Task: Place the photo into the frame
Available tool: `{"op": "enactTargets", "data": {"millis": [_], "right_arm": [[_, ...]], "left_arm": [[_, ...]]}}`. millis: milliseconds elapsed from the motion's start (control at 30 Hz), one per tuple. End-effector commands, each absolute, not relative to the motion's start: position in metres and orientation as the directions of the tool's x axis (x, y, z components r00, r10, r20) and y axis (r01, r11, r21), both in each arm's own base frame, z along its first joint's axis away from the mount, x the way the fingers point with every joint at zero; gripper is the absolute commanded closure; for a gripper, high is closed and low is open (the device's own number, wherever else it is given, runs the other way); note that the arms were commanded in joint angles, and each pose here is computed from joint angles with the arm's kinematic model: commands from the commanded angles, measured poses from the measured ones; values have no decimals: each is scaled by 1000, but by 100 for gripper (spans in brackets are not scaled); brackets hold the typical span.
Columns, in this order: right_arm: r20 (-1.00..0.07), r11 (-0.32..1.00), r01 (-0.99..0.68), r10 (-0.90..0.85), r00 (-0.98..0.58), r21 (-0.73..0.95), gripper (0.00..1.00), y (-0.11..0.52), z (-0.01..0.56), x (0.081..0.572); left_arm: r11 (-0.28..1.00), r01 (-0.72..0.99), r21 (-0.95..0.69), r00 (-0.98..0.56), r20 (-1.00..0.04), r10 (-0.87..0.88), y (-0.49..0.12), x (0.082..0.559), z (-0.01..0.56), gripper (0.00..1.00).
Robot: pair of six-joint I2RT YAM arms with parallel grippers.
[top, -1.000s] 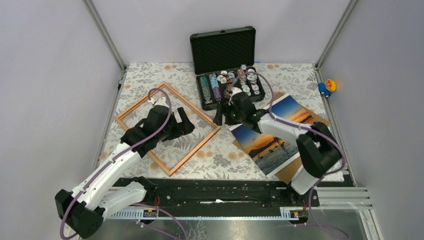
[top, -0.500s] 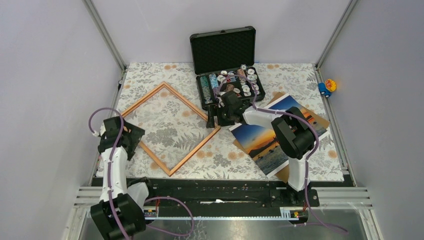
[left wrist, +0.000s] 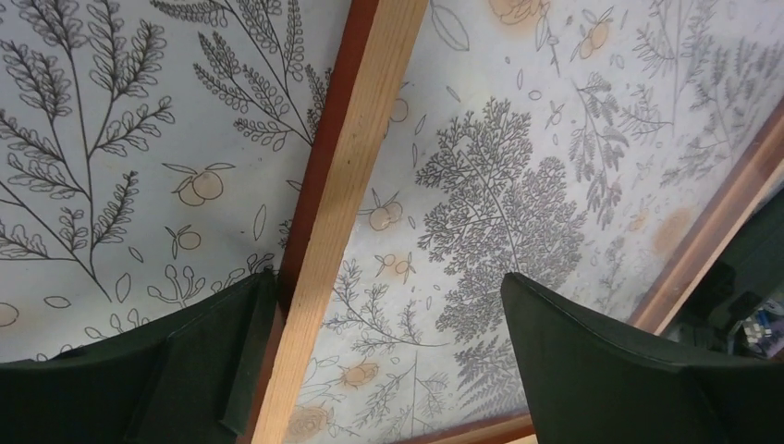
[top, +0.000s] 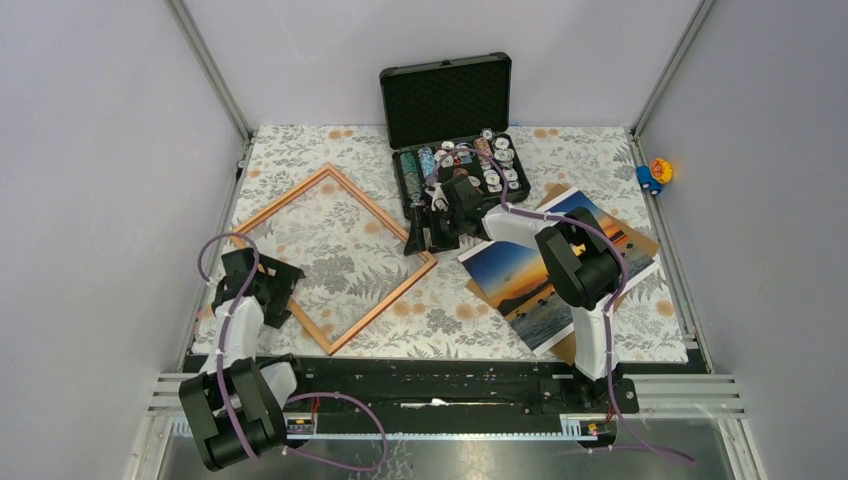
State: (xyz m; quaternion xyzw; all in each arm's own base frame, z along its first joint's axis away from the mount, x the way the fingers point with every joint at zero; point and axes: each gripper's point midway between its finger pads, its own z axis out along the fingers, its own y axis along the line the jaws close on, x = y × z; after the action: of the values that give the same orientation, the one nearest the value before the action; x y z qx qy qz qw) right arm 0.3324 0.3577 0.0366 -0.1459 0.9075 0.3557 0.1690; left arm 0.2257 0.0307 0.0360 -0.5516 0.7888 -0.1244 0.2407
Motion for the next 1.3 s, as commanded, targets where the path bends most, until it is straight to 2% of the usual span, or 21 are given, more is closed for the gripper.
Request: {"op": "enactTargets", "data": {"millis": [0, 133, 300, 433, 500, 600, 733, 1033, 1267], "right_arm": [[-396, 516, -411, -145, -907, 752, 16, 386, 82, 314], [-457, 428, -470, -141, -878, 772, 17, 398, 131, 300], [-442, 380, -454, -122, -888, 806, 18, 399, 155, 289], [-422, 427, -425, -107, -900, 798, 18, 390, 141, 285], [-453, 483, -443, -105, -885, 755, 18, 381, 132, 290], [-517, 628, -489, -157, -841, 605, 14, 357, 111, 304], [-546, 755, -495, -219, -809, 431, 13, 338, 80, 331], [-535, 765, -503, -249, -807, 402, 19, 344, 61, 345], [-500, 728, -496, -242, -832, 473, 24, 354, 55, 335]], "left_arm": [[374, -714, -591, -265, -267, -927, 26, 253, 53, 1], [368, -710, -601, -298, -217, -930, 12, 250, 43, 1], [352, -679, -644, -318, -173, -932, -6, 251, 41, 1], [414, -639, -648, -357, -227, -906, -15, 262, 53, 1], [427, -677, -599, -347, -252, -904, -6, 259, 51, 1], [455, -715, -531, -343, -301, -890, 8, 256, 51, 1], [446, -710, -545, -335, -295, -895, 7, 260, 52, 1], [452, -703, -549, -345, -293, -892, 5, 258, 53, 1], [443, -710, -548, -347, -274, -897, 2, 254, 49, 1]]}}
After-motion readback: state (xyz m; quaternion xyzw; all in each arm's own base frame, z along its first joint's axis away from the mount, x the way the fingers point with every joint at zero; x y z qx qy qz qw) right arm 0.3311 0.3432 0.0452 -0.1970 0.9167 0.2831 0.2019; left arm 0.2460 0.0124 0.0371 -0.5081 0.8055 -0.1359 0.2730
